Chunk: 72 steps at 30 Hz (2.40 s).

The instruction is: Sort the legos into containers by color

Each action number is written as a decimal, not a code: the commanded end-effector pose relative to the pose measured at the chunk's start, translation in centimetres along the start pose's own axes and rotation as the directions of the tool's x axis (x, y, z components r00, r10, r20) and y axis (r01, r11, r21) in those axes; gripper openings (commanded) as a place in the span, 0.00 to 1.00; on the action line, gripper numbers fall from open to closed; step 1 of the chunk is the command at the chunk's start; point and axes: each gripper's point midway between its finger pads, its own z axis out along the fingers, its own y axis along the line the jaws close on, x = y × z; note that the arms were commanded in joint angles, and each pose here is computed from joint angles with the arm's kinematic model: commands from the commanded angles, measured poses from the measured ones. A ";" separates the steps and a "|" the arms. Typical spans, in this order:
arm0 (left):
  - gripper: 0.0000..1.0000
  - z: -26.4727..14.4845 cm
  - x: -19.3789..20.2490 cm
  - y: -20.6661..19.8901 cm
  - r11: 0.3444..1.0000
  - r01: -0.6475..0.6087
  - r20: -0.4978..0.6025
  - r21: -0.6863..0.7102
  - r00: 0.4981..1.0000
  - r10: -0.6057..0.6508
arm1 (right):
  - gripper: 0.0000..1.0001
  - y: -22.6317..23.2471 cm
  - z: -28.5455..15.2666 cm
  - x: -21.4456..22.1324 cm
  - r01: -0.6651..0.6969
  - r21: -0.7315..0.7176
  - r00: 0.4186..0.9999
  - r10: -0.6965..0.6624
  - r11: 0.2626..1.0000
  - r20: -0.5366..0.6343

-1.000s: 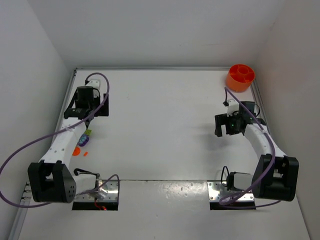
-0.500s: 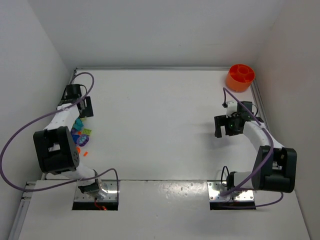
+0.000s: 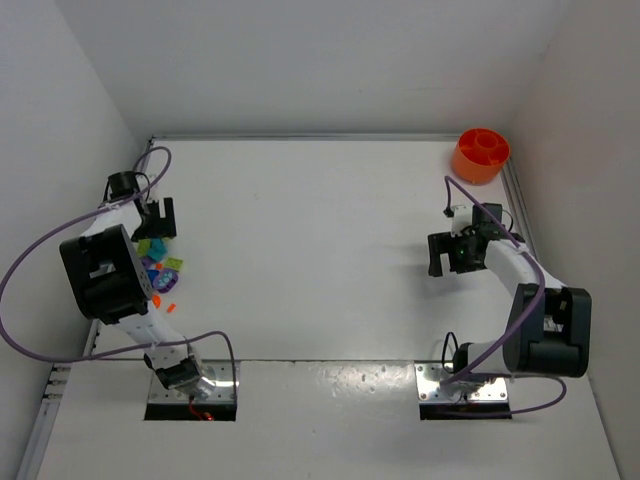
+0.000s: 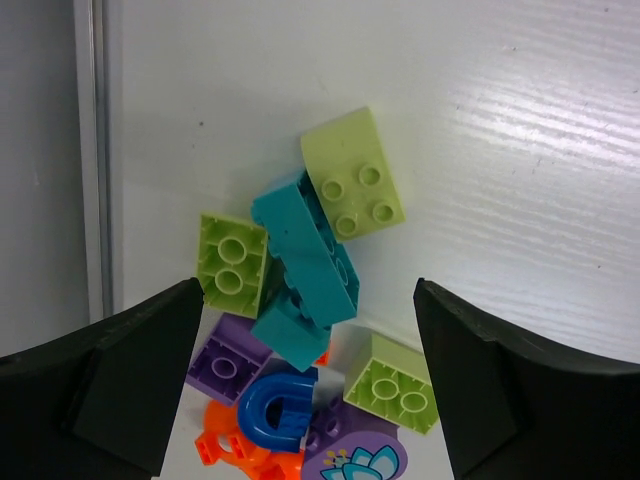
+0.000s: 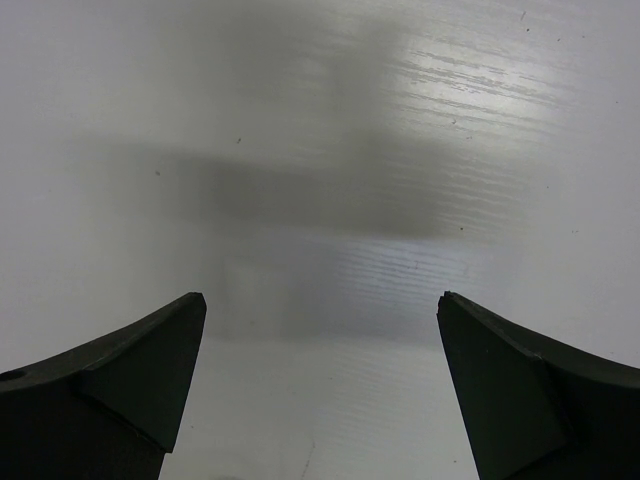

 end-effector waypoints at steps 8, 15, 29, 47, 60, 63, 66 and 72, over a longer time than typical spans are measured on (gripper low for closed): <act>0.93 1.3 -3.1 0.4 0.998 -0.043 0.060 0.040 0.997 0.041 | 1.00 -0.4 -0.1 -1.5 0.004 0.013 0.999 -0.004 1.000 0.034; 0.93 2.7 -3.1 -0.3 0.993 -0.075 0.049 0.091 0.996 0.070 | 1.00 -0.4 -0.1 -1.7 0.004 0.013 0.999 -0.004 1.000 0.034; 0.88 4.0 -2.0 -2.1 0.973 -0.123 0.037 0.194 0.992 0.118 | 1.00 -0.4 0.1 -1.6 0.002 0.011 1.000 -0.002 1.000 0.025; 0.66 4.8 -0.1 -10.1 0.904 -0.279 0.025 0.323 0.958 0.286 | 1.00 -0.4 0.1 -1.6 0.002 0.011 1.000 -0.002 1.000 0.025; 0.66 3.8 -0.8 -15.0 0.878 -0.331 0.052 0.345 0.941 0.334 | 1.00 -0.4 0.1 -1.6 0.002 0.011 1.000 -0.002 1.000 0.025; 0.66 3.7 -1.0 -14.8 0.885 -0.323 0.044 0.335 0.944 0.328 | 1.00 -0.4 0.1 -1.6 0.002 0.011 1.000 -0.002 1.000 0.025; 0.72 3.2 -0.7 -14.7 0.882 -0.332 0.049 0.334 0.941 0.336 | 1.00 -0.4 0.1 -1.6 0.002 0.011 1.000 -0.002 1.000 0.025; 0.83 2.9 -0.8 -13.9 0.895 -0.336 0.045 0.294 0.940 0.338 | 1.00 -0.4 -0.4 -1.8 0.007 0.017 0.999 -0.008 1.000 0.048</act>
